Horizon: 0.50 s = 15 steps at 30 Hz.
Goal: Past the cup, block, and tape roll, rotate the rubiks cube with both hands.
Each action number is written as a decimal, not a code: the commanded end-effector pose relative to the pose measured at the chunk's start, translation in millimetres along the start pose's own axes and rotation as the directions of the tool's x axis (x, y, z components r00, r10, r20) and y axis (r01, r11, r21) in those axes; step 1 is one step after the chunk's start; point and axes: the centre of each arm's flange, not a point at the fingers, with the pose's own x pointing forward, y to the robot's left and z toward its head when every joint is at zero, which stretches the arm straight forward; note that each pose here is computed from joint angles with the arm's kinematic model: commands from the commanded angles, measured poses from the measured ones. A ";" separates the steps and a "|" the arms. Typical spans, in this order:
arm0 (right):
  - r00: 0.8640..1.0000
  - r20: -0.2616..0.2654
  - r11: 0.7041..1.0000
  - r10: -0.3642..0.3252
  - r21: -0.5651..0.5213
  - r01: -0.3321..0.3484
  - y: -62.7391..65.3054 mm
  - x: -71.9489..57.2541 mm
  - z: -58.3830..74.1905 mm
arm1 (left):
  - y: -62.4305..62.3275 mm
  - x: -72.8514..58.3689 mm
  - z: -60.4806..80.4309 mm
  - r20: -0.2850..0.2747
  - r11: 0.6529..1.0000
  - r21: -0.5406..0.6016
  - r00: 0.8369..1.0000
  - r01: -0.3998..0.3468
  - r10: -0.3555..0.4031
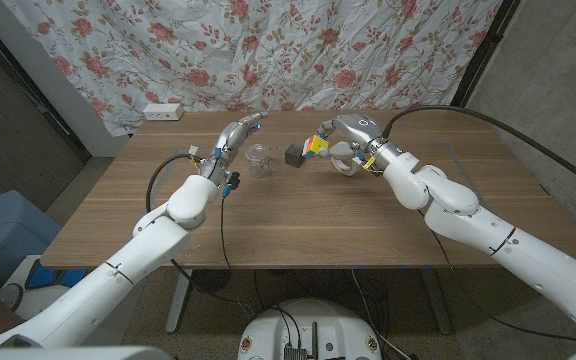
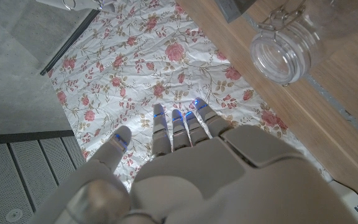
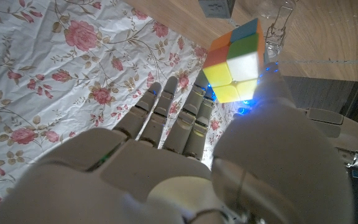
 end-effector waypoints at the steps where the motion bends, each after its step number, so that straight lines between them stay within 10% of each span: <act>1: 0.991 0.036 0.992 0.127 -0.033 -0.126 -5.8 7.7 5.0 | 14.7 -1.2 -18.4 0.005 0.992 -0.102 0.997 -0.072 0.073; 15: 0.962 0.020 0.960 0.272 -0.075 -0.269 -3.5 21.4 4.6 | 22.1 0.0 -36.5 -0.025 0.979 -0.145 0.989 -0.147 0.145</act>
